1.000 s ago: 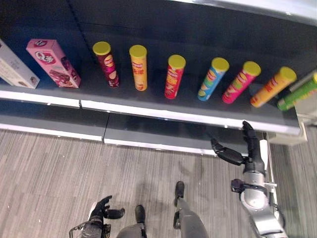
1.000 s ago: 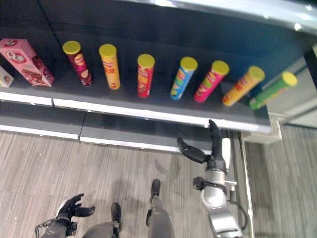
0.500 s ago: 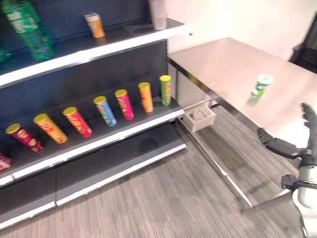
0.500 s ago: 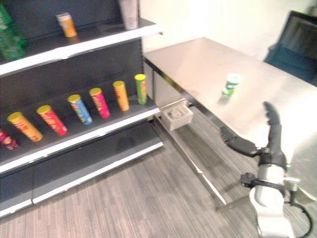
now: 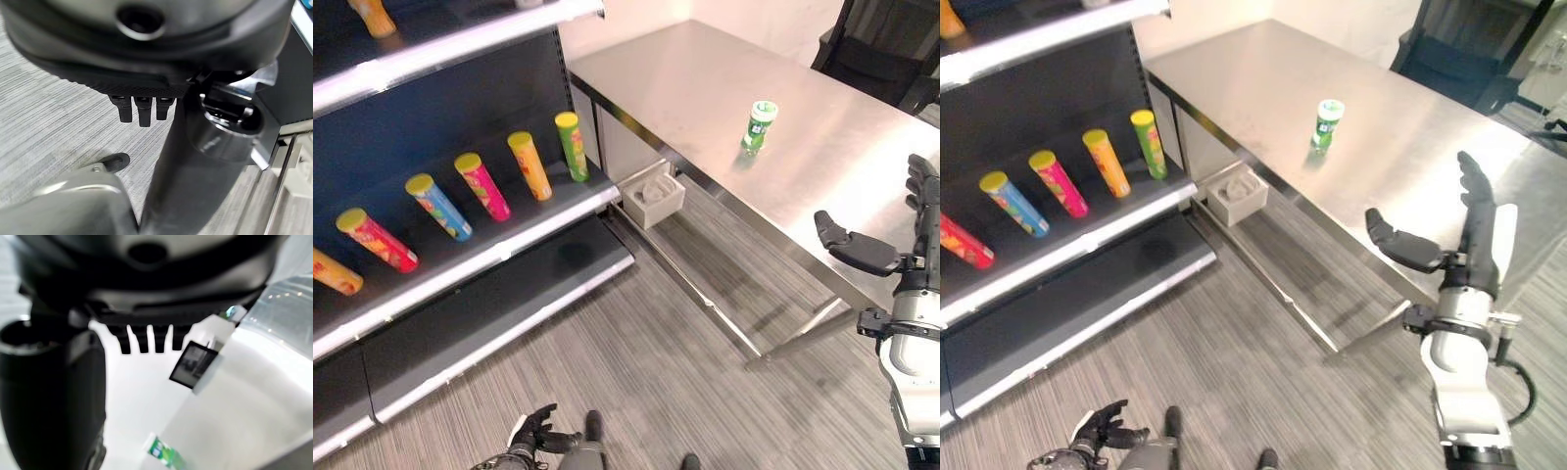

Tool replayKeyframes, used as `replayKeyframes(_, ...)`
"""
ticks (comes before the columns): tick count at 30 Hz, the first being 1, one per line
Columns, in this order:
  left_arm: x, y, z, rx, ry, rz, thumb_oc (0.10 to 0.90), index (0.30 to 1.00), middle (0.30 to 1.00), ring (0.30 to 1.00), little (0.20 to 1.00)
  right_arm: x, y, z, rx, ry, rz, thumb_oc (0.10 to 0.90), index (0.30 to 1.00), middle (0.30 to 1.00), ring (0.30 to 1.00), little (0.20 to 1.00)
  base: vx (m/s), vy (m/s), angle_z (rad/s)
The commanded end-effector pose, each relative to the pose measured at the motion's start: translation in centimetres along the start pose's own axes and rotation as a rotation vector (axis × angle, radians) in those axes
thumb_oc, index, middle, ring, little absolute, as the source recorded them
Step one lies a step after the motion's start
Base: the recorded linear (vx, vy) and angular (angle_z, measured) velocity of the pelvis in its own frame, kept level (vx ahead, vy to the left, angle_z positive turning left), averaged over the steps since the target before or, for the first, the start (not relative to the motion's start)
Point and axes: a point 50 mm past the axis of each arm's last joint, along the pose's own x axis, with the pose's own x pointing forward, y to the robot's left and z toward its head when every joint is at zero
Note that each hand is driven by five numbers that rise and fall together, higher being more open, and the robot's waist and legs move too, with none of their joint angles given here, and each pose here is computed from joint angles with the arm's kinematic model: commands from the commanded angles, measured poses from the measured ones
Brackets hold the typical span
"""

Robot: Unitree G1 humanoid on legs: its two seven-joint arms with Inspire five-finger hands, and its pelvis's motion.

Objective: Put the goods on the table back onto the shelves and tidy them up.

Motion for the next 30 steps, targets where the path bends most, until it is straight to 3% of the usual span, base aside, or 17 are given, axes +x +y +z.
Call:
replayKeyframes(1,-0.1,2.1,0.3,0.059,-0.022,0.045,0.800,0.900,0.900,0.900,0.900,3.2,-1.7,5.4,0.100,-0.276,-0.124,0.800,0.900,0.900,0.900,0.900,0.21,0.037,-0.29)
replayKeyframes(13,-1.0,3.1,-3.0,0.025,0.096,0.097,0.800,0.900,0.900,0.900,0.900,4.0,0.4,6.5,0.107,-0.304,-0.084,0.800,0.900,0.900,0.900,0.900,0.22,0.146,-0.44)
replayKeyframes(17,-0.8,3.5,-2.3,0.043,0.071,0.103,0.800,0.900,0.900,0.900,0.900,3.9,0.0,6.5,0.109,-0.304,-0.105,0.800,0.900,0.900,0.900,0.900,0.13,0.192,-0.43)
replayKeyframes(30,-0.3,3.9,-0.4,0.070,0.009,0.104,0.800,0.900,0.900,0.900,0.900,3.9,-2.8,4.8,0.080,-0.239,-0.239,0.800,0.900,0.900,0.900,0.900,0.20,-0.049,0.41)
